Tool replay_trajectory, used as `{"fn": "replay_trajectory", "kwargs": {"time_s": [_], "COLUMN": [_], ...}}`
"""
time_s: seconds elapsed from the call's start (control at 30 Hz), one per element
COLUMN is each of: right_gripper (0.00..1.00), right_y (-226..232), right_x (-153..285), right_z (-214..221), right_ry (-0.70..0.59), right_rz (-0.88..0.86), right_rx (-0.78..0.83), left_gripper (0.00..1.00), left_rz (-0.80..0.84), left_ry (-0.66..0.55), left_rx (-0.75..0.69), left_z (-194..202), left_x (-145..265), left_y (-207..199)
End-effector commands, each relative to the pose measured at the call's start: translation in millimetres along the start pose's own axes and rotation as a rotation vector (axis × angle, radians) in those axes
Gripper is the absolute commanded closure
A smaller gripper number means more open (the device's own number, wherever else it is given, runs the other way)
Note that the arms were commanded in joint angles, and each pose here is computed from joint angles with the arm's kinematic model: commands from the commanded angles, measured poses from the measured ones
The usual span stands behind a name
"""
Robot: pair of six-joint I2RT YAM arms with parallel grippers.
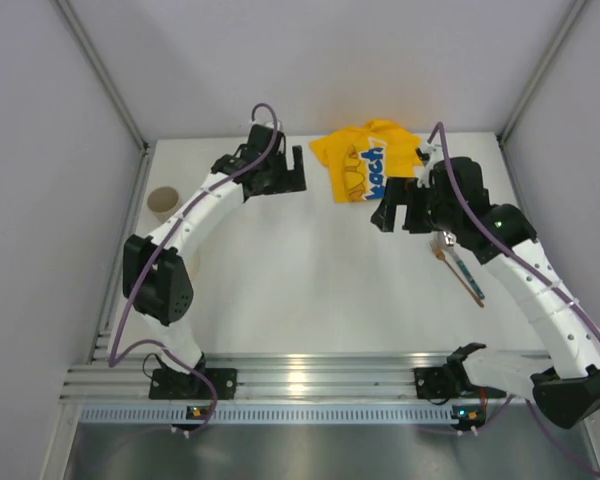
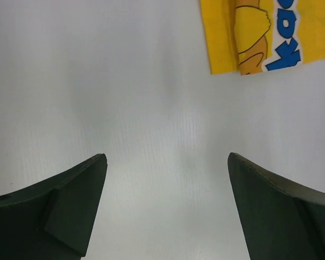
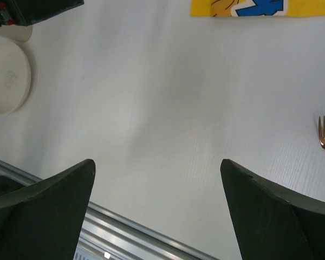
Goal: Set the dinner table for one person
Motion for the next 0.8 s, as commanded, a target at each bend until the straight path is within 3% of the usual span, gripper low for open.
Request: {"fn": "replay_trajectory", "kwargs": {"time_s": [0.0, 0.07, 0.2, 0.27, 0.5, 0.77], "right_gripper": [0.00, 0.00, 0.00, 0.02, 0.00, 0.00], "right_y": [2.4, 0.3, -8.4, -13.7, -36.9, -59.1], "right_x": [11.1, 8.7, 8.0, 16.4, 58.7, 86.0], "right_z": [-6.9, -1.5, 17.2, 26.5, 48.6, 58.8], "right_ry": [-0.011, 0.008, 0.071, 0.097, 0.047, 0.005], "right_rz": [0.006, 0.003, 0.034, 0.051, 0.102, 0.217], "right_rx": [0.010, -0.010, -0.065, -0.076, -0.108, -0.153], "left_gripper": [0.02, 0.01, 0.02, 0.02, 0.08, 0.16], "left_rz": [-0.144, -0.020, 0.015, 0.038, 0.146, 0.161], "left_ry": [-0.089, -0.100, 0.039, 0.051, 0.039, 0.054], "left_rx": [-0.005, 0.001, 0.078, 0.099, 0.175, 0.244], "left_z": [-28.5, -22.3, 20.5, 26.3, 20.4, 13.1], "left_x": [48.0, 36.0, -21.4, -37.3, -101.5, -155.0], "left_y": [-11.4, -40.3, -58.3, -67.6, -95.0, -86.4]}}
Point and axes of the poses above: each gripper's point midway between its finger pads, its own x axis back along the fingers, its own y axis along the line the jaws close on, z = x × y, the point moved 4 cm from there along x, back along the fingers, and after that the axes turned 14 degrees about -x, right-handed, at the moved point
